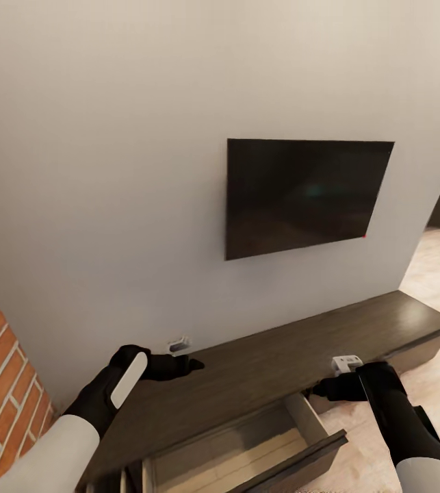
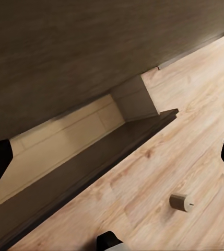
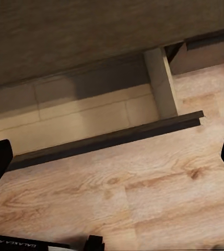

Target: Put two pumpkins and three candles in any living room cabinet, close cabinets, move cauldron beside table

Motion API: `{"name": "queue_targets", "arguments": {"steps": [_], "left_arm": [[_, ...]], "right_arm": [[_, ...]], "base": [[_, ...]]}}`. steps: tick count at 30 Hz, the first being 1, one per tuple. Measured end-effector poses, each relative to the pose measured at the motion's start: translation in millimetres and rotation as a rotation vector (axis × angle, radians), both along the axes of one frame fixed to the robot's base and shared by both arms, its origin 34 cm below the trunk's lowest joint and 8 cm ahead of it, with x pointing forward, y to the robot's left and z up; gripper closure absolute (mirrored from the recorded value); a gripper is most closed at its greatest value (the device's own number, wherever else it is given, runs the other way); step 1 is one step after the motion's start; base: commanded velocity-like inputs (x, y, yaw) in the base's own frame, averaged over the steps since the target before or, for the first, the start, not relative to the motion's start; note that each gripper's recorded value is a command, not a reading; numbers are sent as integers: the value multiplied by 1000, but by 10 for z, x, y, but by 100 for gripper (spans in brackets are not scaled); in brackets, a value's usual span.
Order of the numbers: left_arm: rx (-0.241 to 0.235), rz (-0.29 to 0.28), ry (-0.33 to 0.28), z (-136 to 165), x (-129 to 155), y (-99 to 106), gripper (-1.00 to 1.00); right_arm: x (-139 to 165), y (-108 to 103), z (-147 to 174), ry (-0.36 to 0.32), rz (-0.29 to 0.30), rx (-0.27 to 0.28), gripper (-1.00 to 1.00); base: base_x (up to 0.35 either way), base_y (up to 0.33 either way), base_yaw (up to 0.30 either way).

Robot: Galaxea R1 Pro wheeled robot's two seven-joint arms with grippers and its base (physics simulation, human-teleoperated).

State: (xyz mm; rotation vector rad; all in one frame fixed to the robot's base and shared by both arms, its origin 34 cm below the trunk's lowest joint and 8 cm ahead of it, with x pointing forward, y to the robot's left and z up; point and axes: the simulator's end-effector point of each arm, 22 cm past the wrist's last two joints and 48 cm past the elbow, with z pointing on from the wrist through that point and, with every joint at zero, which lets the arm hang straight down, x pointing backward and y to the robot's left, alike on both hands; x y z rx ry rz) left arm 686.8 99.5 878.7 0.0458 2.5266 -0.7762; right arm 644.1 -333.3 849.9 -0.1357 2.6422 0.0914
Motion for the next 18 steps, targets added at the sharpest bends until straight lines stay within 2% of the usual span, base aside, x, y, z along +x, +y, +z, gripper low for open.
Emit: {"name": "queue_targets", "arguments": {"steps": [18], "left_arm": [[-13,15,-22,147,40,40,-100]], "right_arm": [[12,-2,104,-18,-1,0,-100]], "base": [[0,0,-247]]}}
